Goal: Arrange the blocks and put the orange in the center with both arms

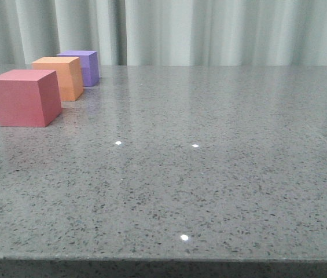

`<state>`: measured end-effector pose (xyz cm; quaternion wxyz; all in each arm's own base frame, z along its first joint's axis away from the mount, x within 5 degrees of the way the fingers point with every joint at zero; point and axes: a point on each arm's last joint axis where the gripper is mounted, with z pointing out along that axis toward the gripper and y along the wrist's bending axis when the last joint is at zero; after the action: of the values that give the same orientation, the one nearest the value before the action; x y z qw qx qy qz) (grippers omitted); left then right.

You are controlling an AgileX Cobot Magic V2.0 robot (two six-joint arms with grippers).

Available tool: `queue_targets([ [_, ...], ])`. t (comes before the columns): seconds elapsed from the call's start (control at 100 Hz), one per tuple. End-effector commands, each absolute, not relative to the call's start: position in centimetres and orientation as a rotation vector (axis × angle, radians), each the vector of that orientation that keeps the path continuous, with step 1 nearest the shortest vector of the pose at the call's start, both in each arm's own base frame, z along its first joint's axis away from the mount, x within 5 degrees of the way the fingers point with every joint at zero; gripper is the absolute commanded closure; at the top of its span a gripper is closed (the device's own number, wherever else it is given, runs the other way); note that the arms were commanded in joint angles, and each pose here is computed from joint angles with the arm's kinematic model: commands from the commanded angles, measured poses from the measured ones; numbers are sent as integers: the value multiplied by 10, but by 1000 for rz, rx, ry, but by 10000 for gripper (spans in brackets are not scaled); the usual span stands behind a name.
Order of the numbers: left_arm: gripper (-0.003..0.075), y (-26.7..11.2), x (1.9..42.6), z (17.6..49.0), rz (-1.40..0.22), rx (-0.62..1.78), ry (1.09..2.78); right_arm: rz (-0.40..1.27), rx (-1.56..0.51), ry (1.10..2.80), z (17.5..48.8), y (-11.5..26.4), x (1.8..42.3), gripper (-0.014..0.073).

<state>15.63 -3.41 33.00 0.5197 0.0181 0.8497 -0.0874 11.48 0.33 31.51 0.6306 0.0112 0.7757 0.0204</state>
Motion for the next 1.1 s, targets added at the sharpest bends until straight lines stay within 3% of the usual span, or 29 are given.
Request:
queue_targets([
  [0.0, 83, -28, 133, 338, -233, 39, 1913, 44, 6, 1668, 331, 4, 116, 664],
  [0.12, 115, -21, 106, 326, -233, 32, 1899, 44, 6, 1668, 331, 4, 116, 664],
  [0.21, 206, -17, 89, 324, -237, 27, 1865, 44, 6, 1668, 331, 4, 116, 664],
  [0.49, 743, -10, 63, 328, -253, 20, 1764, 44, 6, 1668, 331, 4, 116, 664],
  [1.09, 741, -11, 63, 327, -255, 19, 1769, 44, 6, 1668, 331, 4, 116, 664],
])
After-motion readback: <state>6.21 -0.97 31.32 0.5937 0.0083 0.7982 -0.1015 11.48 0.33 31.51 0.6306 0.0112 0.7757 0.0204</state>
